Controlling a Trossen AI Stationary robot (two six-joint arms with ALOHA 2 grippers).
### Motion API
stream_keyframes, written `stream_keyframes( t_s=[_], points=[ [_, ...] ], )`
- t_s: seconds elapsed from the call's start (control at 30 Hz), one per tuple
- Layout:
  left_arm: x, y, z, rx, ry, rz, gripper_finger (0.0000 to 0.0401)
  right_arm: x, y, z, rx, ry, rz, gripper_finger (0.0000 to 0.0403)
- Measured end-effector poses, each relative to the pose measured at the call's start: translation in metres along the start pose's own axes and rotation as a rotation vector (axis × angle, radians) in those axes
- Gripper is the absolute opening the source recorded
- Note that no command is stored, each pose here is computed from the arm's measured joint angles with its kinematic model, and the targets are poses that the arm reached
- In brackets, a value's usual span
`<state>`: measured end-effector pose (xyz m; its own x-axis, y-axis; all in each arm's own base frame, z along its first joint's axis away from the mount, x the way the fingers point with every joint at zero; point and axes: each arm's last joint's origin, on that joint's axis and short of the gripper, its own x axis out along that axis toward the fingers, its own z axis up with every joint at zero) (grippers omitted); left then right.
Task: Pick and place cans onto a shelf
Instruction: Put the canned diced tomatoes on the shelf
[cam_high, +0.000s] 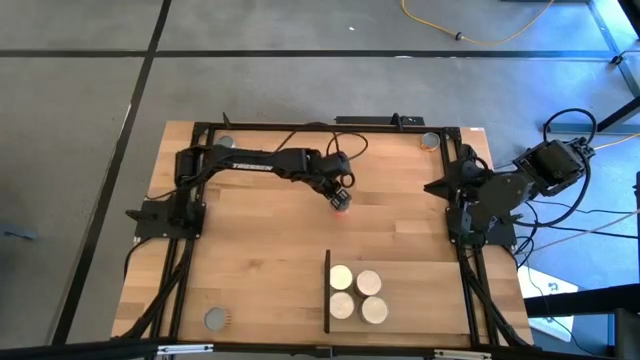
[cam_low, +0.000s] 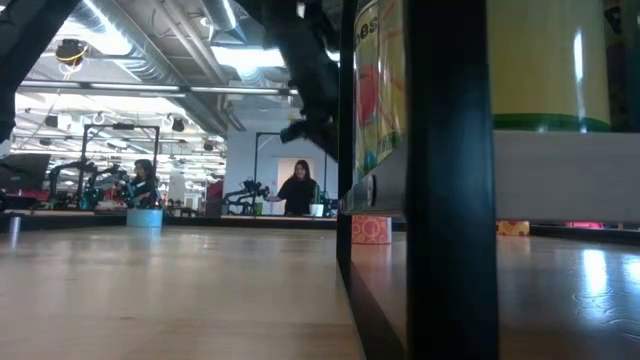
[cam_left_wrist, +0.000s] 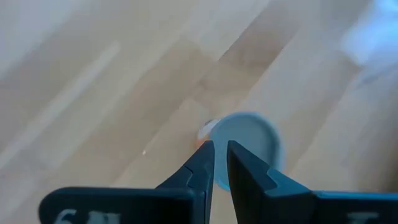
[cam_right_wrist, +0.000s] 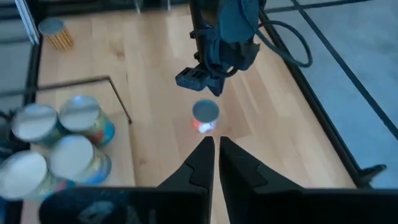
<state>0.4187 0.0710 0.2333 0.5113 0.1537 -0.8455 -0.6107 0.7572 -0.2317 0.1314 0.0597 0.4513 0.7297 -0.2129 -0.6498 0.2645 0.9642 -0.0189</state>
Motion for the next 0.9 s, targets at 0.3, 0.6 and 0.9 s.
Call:
stream_keyframes(
  t_s=[0.3, 0.6, 0.9],
  points=[
    [-0.103, -0.015, 0.001, 0.234, -0.152, -0.116, 0.0038, 0.037, 0.005, 0.018, 0.186, 0.034, -0.114, 0.0025],
    [-0.187, -0.005, -0.008, 0.277, -0.291, -0.176, 0.0036, 0.104, -0.009, 0.038, 0.324, 0.231, -0.190, 0.0013],
    [-0.228, 0.009, -0.017, 0.224, -0.374, -0.143, 0.0039, 0.165, -0.038, 0.052, 0.282, 0.357, -0.159, 0.0039]
  ],
)
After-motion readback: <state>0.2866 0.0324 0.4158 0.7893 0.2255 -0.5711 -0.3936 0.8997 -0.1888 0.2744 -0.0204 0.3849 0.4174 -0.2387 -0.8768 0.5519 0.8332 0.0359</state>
